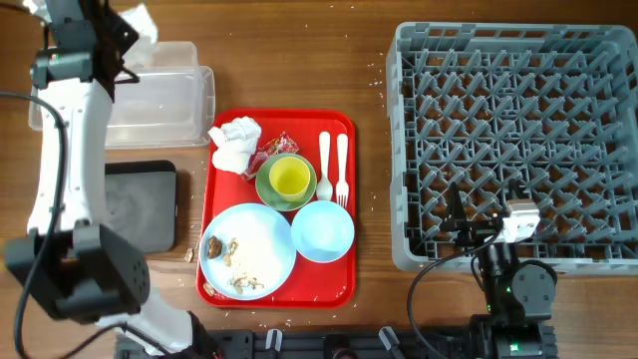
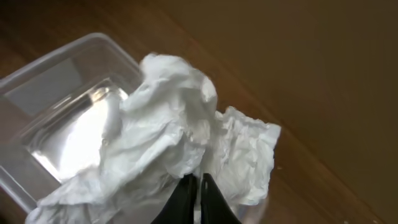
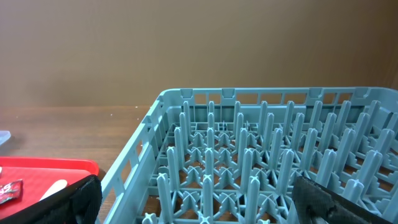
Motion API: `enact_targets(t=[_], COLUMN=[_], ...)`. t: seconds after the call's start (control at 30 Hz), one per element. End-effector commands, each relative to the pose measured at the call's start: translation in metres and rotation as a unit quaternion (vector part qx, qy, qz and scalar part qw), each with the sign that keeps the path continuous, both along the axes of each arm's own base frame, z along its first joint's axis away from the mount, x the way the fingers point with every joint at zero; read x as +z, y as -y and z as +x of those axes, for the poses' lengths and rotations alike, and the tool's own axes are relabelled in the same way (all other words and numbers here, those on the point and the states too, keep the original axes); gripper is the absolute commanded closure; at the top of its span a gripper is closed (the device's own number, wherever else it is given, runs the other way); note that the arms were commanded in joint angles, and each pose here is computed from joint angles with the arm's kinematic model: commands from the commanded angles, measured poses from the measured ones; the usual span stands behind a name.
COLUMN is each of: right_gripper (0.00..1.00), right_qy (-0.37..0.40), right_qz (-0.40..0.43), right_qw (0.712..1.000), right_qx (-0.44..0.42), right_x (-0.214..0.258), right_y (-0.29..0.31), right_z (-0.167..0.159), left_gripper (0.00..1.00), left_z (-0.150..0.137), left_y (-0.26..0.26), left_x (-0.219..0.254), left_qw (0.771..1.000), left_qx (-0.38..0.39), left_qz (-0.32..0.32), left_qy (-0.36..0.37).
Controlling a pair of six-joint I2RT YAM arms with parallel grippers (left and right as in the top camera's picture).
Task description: Sort waste into correct bins and load items into the dishwasher rack
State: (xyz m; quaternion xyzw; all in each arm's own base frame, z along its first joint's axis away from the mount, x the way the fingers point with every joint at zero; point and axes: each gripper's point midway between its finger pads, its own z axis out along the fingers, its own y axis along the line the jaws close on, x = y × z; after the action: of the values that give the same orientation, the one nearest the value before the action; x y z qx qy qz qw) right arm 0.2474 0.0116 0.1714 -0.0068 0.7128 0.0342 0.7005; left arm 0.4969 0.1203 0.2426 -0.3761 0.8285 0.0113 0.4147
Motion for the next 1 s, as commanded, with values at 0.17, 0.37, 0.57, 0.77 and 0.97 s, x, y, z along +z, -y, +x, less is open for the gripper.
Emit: enact_targets(t=[0.17, 0.37, 0.57, 0.77, 0.97], right_gripper=[0.0, 0.0, 0.0, 0.0, 0.0], right_qy=[0.005, 0.005, 0.005, 0.005, 0.005], right_qz=[-0.006, -0.006, -0.006, -0.006, -0.006], right_qw=[1.0, 1.0, 1.0, 1.0, 1.0], right_qx=[0.005, 0.005, 0.005, 0.005, 0.005], right_x=[0.002, 0.002, 0.002, 0.002, 0.002], right_y=[-0.001, -0.001, -0.001, -0.001, -0.001], right_z=[0.0, 0.0, 0.0, 0.0, 0.0], left_gripper=[0.19, 0.23, 0.24, 0.23, 0.24], left_z=[-0.003, -0.027, -0.073, -0.092, -0.098], left_y=[-0.021, 0.097, 0.173, 0.227, 0.256], left_x=[-0.039, 0.019, -0.048, -0.136, -0.201], left_qw=[0.999, 0.959, 0.927, 0.874, 0.843], left_qx=[0.017, -0.218, -0.31, -0.351, -0.369], left_qz=[-0.025, -0.179, -0.092, -0.091, -0.06], left_qy=[-0.045, -0.001, -0.188, -0.324, -0.388])
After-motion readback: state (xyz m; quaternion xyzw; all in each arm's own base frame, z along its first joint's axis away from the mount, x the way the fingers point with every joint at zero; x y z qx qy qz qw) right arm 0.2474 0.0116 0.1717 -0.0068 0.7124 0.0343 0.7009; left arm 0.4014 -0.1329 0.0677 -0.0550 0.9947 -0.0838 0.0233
